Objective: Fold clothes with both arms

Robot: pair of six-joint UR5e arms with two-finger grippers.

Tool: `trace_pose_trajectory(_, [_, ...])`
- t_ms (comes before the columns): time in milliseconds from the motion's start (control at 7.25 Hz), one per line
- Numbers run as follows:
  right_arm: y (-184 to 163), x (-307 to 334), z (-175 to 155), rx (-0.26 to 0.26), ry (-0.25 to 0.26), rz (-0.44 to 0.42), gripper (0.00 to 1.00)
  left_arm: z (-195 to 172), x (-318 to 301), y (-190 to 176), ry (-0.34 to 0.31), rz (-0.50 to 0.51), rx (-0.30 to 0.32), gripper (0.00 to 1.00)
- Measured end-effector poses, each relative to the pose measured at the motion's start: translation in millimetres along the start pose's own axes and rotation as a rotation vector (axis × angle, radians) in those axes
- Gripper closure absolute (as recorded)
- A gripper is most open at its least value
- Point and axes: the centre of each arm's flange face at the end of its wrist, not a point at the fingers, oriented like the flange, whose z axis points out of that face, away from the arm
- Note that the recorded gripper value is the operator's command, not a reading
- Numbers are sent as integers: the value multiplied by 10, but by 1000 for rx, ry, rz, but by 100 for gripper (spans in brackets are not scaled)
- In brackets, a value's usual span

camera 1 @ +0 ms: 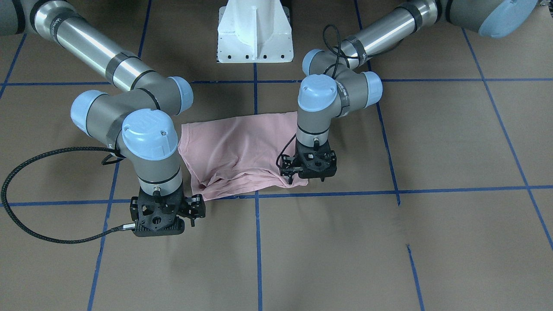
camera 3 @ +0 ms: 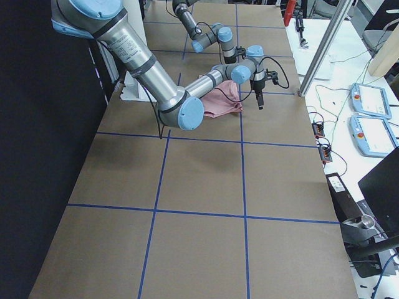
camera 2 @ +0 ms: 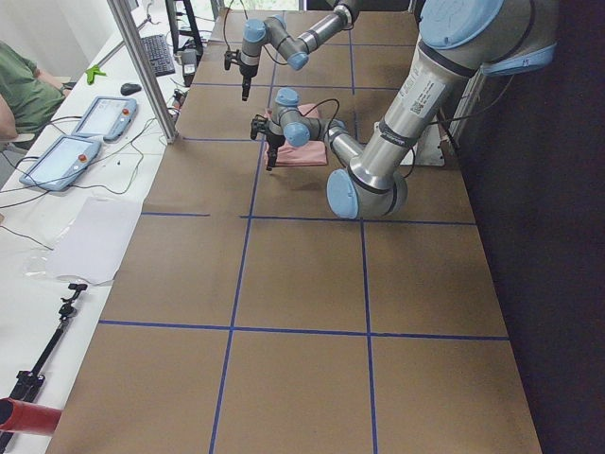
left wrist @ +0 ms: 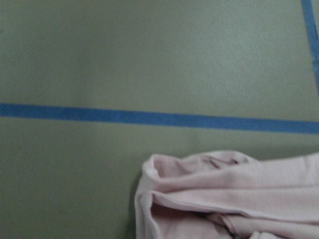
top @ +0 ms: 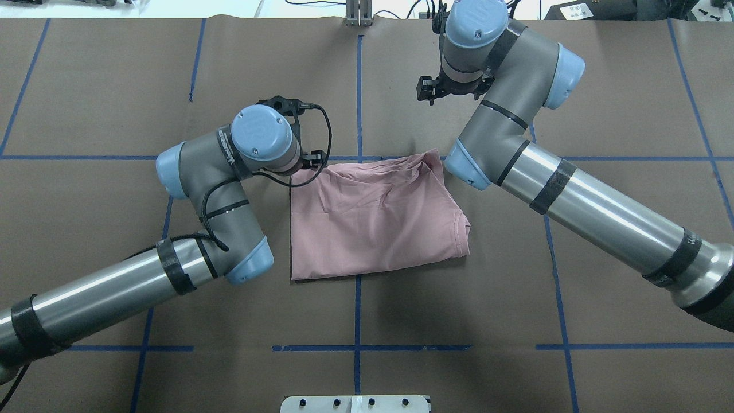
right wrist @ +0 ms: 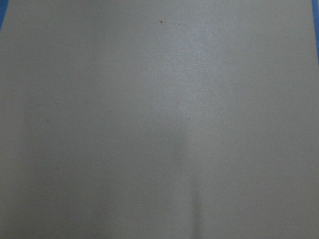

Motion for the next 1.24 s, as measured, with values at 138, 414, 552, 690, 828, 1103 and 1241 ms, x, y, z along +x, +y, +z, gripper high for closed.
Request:
trace_pose_trajectory(138, [1, 3, 3, 0, 0, 0, 0, 26, -254, -407, -31, 39, 31, 0])
trace_pose_trajectory(414, [19, 22, 1, 0, -1, -1, 0, -73, -586, -825, -37, 96, 55, 0])
trace_pose_trajectory(552, [39, 72, -42, -5, -13, -3, 0, -253, -608, -812, 4, 113, 47, 0])
trace_pose_trajectory(690, [44, 232, -123, -24, -39, 1, 0, -504, -668, -707, 49, 129, 41, 0])
trace_pose_trajectory(828, [13, 570, -228, -45, -70, -2, 0, -815, -769, -620, 81, 161, 31, 0])
trace_pose_trajectory(1103, [-55, 1769, -516, -84, -103, -80, 0, -1502, -1255, -692, 58, 287, 30, 0])
trace_pose_trajectory(1241, [-34, 2443, -714, -108, -102, -142, 0, -1742, -1703, -816, 33, 360, 27, 0])
